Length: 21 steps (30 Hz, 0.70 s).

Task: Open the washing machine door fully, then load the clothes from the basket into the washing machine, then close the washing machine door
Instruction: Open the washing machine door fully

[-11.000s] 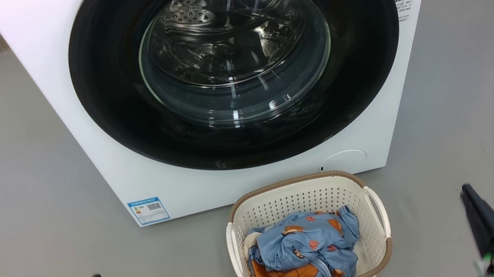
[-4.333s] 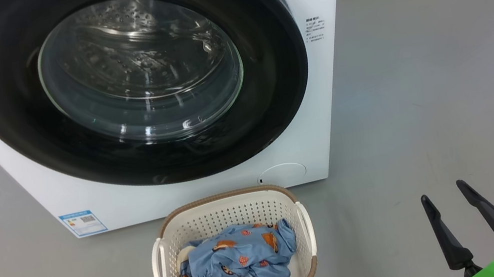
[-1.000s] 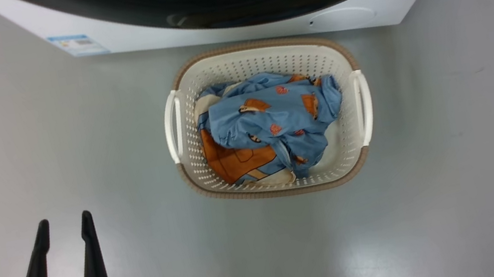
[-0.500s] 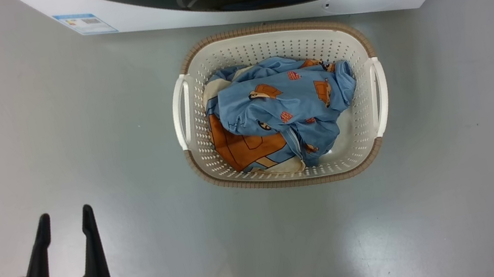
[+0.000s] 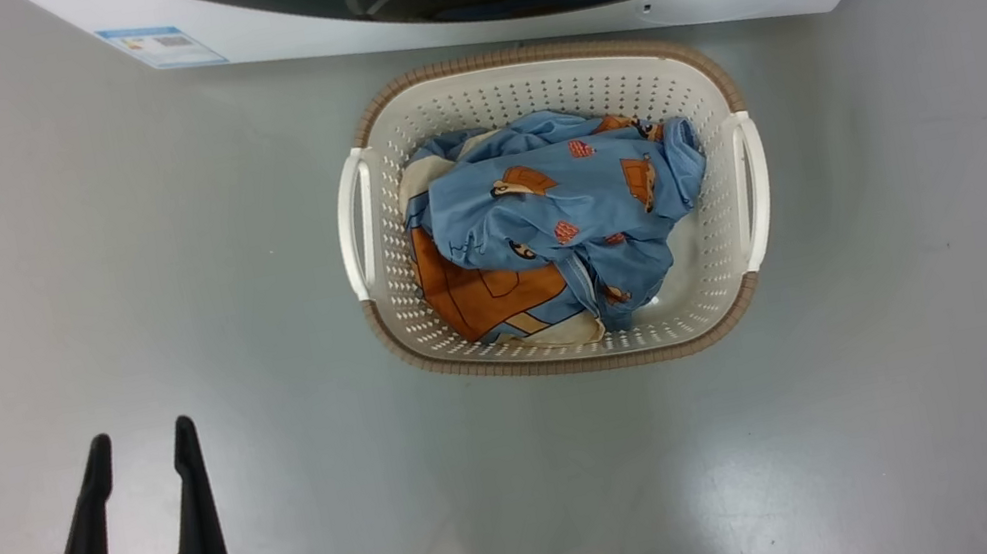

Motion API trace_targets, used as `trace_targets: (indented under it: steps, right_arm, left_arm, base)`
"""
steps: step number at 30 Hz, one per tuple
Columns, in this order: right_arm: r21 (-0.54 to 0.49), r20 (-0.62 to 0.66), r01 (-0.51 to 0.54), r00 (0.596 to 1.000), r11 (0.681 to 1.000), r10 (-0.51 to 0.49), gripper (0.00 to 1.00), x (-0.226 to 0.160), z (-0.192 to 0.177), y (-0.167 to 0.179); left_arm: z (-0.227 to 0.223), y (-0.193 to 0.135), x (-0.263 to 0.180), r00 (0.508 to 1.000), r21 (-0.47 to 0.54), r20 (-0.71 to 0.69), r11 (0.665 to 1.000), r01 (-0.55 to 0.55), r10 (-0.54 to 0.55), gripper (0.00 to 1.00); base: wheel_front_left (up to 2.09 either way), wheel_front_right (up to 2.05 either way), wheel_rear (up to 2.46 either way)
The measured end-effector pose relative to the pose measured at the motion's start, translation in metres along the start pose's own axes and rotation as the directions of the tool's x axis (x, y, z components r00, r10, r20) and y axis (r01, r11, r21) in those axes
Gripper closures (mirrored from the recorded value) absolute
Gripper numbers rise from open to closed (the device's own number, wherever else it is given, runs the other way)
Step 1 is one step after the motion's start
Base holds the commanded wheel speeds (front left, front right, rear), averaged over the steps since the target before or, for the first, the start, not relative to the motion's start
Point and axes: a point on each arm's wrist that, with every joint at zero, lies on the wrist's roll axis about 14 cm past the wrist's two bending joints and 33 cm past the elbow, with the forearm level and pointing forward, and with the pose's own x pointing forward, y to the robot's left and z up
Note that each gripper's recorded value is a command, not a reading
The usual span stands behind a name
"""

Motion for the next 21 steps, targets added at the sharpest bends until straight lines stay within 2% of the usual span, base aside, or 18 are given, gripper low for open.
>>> trace_targets:
  steps: [21]
  right_arm:
    - [-0.032,-0.072,-0.011,0.997,0.999,0.008,1.0,-0.007,-0.007,0.014]
  left_arm:
    - [-0.002,-0.006,0.004,1.0,-0.008,-0.003,1.0,0.015,-0.015,0.0]
  base:
    - [0.0,0.0,0.0]
